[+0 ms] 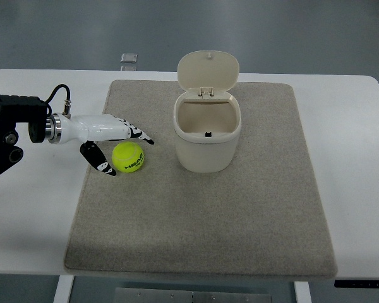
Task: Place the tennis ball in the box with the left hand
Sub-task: 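Lower the left hand over the tennis ball and curl fingers around it, then lift the grasped tennis ball with the left hand toward the white bin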
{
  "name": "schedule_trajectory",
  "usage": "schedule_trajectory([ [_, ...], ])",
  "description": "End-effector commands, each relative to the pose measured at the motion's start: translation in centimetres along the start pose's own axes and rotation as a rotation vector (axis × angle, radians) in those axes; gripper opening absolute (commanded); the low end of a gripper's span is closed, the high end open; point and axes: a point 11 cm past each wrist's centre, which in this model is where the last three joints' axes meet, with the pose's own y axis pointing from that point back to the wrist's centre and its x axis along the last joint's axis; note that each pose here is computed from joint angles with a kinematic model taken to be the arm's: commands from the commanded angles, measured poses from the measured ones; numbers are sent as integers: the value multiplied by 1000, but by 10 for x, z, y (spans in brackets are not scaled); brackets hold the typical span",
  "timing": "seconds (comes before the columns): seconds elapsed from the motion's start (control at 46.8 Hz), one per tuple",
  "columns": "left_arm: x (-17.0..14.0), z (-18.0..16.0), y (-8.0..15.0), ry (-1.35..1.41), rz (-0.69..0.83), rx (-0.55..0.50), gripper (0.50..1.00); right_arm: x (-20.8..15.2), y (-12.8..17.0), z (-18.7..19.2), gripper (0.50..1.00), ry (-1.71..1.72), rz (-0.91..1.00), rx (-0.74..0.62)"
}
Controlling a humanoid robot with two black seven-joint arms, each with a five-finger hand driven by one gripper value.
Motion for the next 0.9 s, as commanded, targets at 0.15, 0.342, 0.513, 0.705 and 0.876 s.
schedule_trajectory([
  [0.15,-1,-2,0,-46,-18,20,744,0,0,0,903,0,0,0],
  [0.342,-1,-2,0,-51,-18,22,630,0,0,0,903,0,0,0],
  [0.513,6,0,1,-66,-8,17,500,0,0,1,903,0,0,-1],
  [0.705,36,11,26,-165,77,8,500,0,0,0,901,-1,0,1],
  [0.876,68,28,47,-288,171,-19,500,0,0,0,903,0,0,0],
])
